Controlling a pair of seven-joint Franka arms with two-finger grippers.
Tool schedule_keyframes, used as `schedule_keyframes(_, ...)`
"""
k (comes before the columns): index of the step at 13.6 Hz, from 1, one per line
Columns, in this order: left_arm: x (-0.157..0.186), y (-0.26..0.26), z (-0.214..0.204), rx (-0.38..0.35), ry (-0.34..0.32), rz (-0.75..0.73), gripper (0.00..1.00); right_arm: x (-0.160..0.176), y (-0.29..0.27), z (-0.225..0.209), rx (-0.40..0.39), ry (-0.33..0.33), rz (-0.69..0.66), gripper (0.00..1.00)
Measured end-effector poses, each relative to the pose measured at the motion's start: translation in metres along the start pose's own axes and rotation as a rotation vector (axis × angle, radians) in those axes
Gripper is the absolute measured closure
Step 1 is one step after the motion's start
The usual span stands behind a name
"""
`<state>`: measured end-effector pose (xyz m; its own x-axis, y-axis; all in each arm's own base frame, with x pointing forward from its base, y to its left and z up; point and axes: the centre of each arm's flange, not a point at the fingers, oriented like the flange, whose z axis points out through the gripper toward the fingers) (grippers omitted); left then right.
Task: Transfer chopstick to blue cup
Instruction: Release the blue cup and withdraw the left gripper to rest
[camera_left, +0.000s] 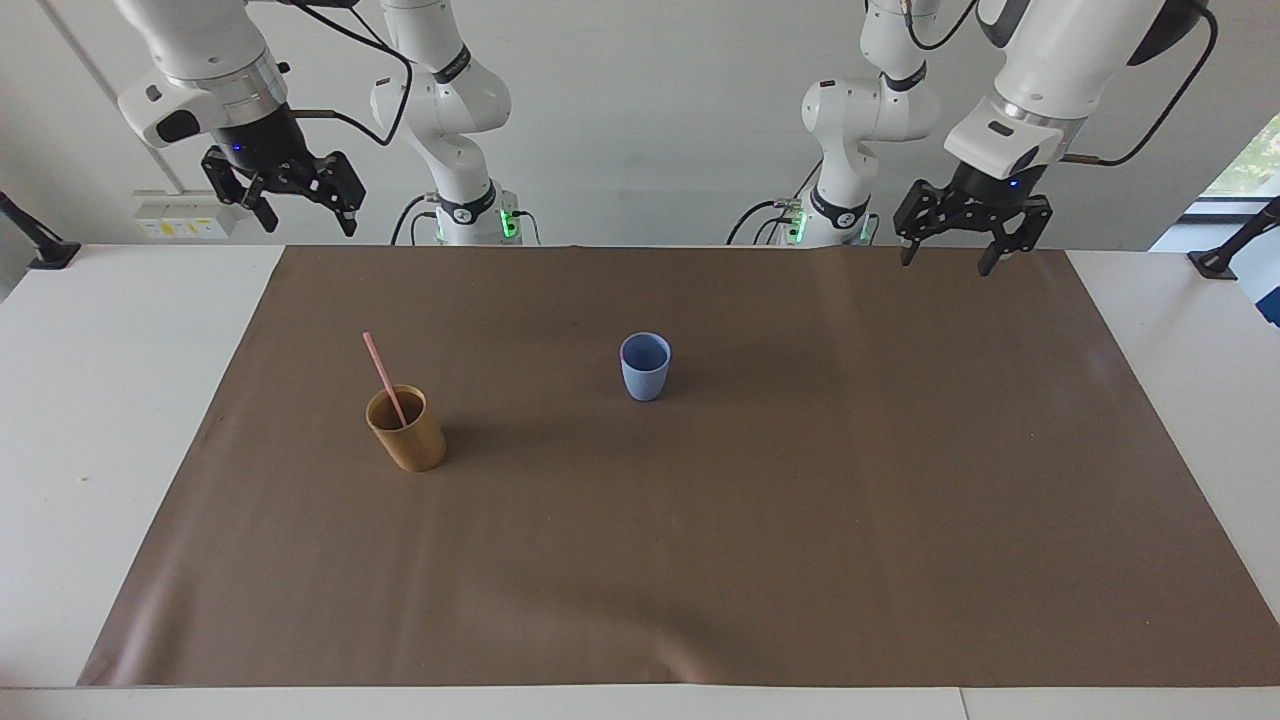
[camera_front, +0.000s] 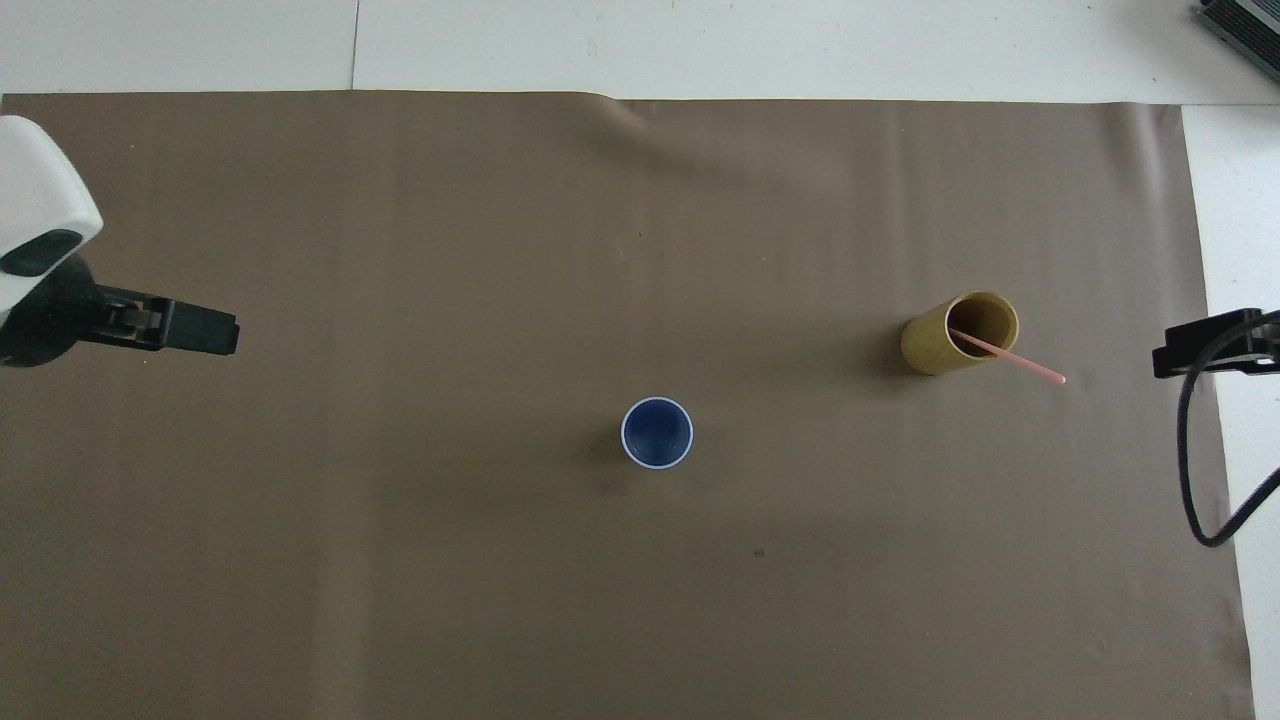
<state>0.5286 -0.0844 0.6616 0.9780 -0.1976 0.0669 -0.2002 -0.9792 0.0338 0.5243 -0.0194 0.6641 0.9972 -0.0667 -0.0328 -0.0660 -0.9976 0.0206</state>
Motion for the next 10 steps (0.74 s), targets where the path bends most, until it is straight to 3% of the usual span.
schedule_keyframes(10, -0.0023, -0.0117, -0.0034, -0.004, -0.062, -0.004, 0.00, 0.0000, 0.0000, 0.0000, 0.000, 0.000, 0.000, 0.00)
